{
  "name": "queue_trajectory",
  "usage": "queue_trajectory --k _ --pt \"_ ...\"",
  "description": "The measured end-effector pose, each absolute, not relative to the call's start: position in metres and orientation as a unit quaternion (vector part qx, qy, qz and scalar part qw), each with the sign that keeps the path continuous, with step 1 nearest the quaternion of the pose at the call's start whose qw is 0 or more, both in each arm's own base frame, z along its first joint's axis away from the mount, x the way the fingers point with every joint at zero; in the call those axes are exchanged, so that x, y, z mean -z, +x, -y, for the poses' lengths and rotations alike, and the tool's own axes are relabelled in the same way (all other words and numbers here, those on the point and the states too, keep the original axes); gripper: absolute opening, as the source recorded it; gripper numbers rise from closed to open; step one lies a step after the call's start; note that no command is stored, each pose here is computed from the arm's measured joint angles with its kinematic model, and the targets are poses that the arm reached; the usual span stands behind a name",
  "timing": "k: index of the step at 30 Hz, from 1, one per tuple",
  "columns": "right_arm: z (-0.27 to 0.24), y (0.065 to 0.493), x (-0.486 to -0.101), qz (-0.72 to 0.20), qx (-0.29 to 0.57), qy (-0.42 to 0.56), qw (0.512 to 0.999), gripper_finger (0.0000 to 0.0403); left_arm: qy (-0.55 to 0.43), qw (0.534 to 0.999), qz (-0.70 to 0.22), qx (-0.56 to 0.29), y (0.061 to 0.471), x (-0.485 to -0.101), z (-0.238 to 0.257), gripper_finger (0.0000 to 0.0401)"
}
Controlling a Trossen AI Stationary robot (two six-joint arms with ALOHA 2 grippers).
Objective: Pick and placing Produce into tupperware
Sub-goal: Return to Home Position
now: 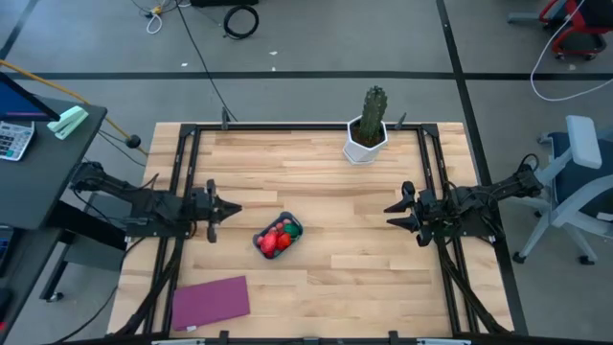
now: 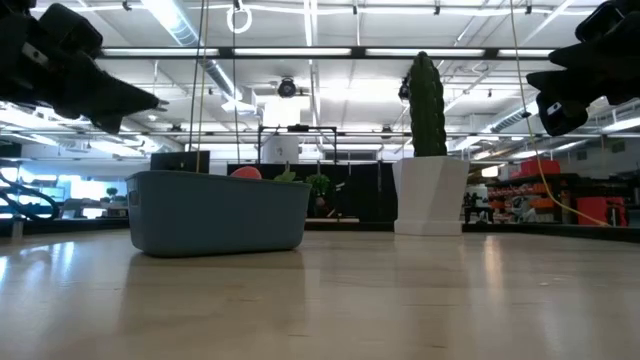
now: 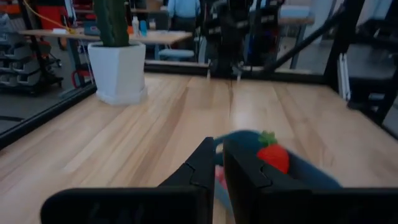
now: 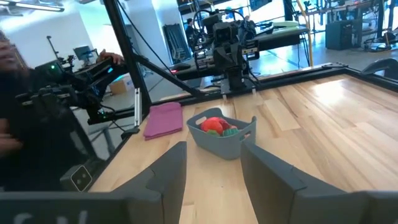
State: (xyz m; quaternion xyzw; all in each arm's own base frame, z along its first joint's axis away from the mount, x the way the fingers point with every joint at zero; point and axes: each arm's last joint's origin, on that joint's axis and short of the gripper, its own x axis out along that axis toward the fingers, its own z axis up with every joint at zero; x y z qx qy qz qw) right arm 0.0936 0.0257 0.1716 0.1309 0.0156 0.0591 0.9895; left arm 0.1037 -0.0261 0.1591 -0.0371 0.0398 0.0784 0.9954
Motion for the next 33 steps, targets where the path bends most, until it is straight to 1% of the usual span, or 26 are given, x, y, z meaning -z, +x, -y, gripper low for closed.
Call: queue_trajectory --k 7,11,14,20,28,33 --pt "-0.026 0.094 -0.172 -0.015 -0.059 0.131 0.990 0.0160 -0.065 0.995 0.016 -0.075 0.097 -0.169 0.023 0.0028" --pt "-0.026 0.094 -0.172 -0.016 -0.059 0.131 0.990 0.0160 -0.068 0.994 0.033 -0.074 0.094 -0.172 0.022 0.0031" --pt "-0.026 0.094 -0.172 -0.015 -0.059 0.131 0.990 0.0160 -0.069 0.995 0.034 -0.070 0.093 -0.172 0.023 0.0036" --pt "-0.026 0.094 -0.172 -0.015 -0.059 0.131 0.990 0.0160 -0.033 0.997 0.030 -0.056 0.092 -0.172 0.025 0.0039" --pt "-0.026 0.094 -0.172 -0.015 -0.059 0.131 0.990 0.0160 -0.040 0.997 0.041 -0.057 0.092 -0.174 0.025 0.0028" --pt "-0.026 0.094 -0.172 -0.015 -0.059 0.131 0.990 0.0160 -0.042 0.997 0.043 -0.057 0.092 -0.175 0.025 0.0033"
